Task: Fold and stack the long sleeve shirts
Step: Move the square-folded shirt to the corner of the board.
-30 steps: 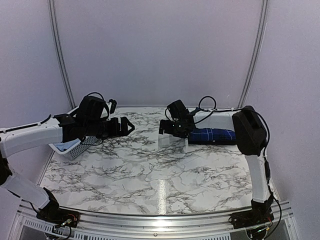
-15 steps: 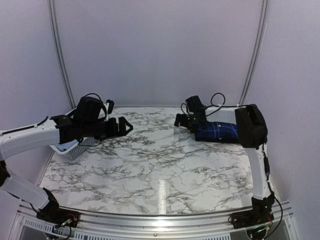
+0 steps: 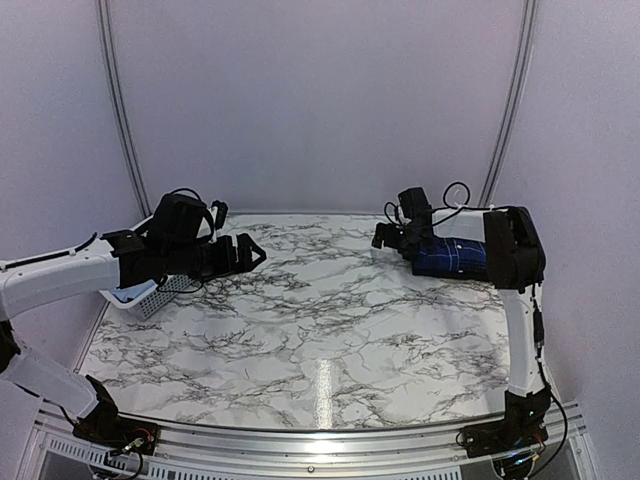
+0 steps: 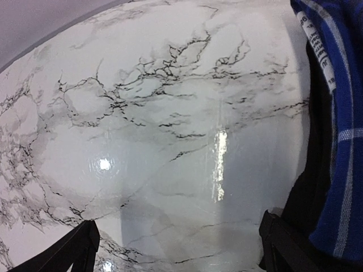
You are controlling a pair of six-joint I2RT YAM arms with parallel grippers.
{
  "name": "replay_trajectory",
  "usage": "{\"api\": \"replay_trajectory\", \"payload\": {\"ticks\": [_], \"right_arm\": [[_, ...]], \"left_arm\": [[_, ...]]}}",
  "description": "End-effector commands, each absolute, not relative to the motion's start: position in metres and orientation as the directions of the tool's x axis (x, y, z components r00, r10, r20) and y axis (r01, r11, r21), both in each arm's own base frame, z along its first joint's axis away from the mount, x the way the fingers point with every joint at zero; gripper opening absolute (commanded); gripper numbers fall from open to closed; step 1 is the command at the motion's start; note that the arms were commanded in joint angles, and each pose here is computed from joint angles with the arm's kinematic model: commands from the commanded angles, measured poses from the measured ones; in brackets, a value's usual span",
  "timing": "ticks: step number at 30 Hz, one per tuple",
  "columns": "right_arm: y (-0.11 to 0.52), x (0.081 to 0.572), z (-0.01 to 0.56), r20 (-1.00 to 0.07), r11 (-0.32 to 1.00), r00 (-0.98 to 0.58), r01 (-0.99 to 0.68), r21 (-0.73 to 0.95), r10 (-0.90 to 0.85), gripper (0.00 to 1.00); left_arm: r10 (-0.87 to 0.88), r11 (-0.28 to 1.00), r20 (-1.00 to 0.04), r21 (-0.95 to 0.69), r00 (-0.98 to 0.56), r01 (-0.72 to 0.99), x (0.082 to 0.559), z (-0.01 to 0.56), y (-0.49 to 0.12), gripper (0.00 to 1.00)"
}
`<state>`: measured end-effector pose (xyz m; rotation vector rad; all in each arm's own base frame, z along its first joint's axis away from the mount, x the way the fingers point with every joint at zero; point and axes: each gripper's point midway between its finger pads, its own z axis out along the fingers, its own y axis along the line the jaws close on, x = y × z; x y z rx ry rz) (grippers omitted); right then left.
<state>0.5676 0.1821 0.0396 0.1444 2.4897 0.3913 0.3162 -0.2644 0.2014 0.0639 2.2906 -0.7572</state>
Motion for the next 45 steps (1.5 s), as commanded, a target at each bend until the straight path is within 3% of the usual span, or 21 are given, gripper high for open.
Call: {"api": "replay_trajectory", "payload": {"ticks": [1,11,19,30,45], "right_arm": [[0.168,0.553,0.026,-0.51,0.966,-0.847,0.018,0.258,0.152,0.99],[0.158,0.515,0.042,-0.522,0.969,-0.842,0.003,0.246,0.135,0.98],[0.177,0.521,0.056,-0.557,0.958,-0.826,-0.085,0.275,0.087,0.98],[0.226,0.511,0.128,-0.669,0.94,-0.742,-0.203,0.276,0.037,0.98],[0.24,0.417,0.244,-0.823,0.885,-0.554,-0.313,0.344,0.124,0.99]], "left_arm": [[-0.158,0.84,-0.623,-0.493,-0.766,0.227,0.317,0.189,-0.262,0.99],[-0.161,0.846,-0.623,-0.486,-0.766,0.218,0.324,0.187,-0.265,0.99],[-0.144,0.853,-0.636,-0.469,-0.758,0.231,0.332,0.189,-0.27,0.99],[-0.14,0.871,-0.666,-0.435,-0.733,0.229,0.341,0.198,-0.265,0.99],[-0.137,0.892,-0.734,-0.383,-0.665,0.239,0.348,0.22,-0.251,0.99]]}}
